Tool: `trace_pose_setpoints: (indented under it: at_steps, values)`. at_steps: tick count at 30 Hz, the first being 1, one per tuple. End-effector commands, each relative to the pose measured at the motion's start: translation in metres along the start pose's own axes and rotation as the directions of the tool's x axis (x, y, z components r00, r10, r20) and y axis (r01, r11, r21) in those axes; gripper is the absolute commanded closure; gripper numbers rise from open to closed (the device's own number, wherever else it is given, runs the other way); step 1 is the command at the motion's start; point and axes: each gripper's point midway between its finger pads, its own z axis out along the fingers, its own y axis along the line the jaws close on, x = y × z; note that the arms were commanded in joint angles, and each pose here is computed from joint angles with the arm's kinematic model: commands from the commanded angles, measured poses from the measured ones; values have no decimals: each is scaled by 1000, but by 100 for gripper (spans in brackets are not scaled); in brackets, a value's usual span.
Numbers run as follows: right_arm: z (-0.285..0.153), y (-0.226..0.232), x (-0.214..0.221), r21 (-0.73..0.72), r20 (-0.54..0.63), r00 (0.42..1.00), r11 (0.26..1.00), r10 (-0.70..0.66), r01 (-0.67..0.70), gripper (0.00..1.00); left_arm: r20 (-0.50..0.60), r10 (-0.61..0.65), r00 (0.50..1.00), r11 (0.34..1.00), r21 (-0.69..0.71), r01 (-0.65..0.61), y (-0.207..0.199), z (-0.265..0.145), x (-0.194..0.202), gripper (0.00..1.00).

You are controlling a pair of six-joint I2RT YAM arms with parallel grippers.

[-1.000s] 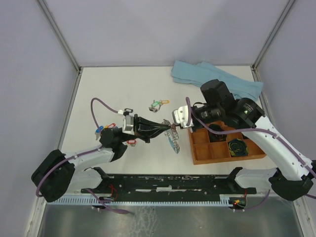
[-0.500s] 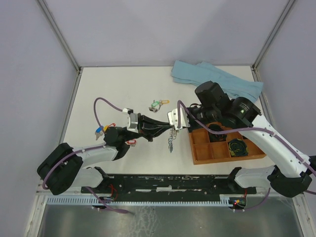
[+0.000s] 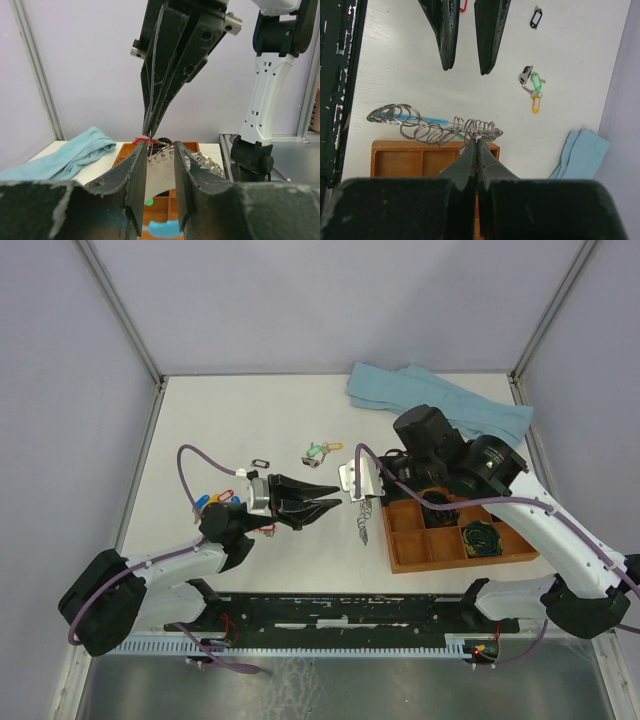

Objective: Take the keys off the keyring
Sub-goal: Remove the key from the keyring.

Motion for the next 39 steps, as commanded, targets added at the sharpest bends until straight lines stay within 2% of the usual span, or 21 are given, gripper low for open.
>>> trace_pose_setpoints:
  at_steps: [1,20,28,35,39]
  values:
    - [-11,-16,-16,63,36,999,998,-28,26,99,-13,72,997,997,-30,-72,8,2,-6,64]
    - [-9,-11,-23,30,66,998,999,-24,22,99,-125,98,987,995,3,-98,24,31,23,61]
    - [-9,-12,-23,30,67,998,999,-21,19,99,-142,79,987,997,17,-77,22,33,30,67]
    - [-9,-11,-22,30,66,998,999,-20,18,99,-140,66,988,997,40,-61,18,36,30,79]
    - [-9,-11,-22,33,65,998,999,-20,18,99,-141,61,988,997,61,-53,15,37,30,93]
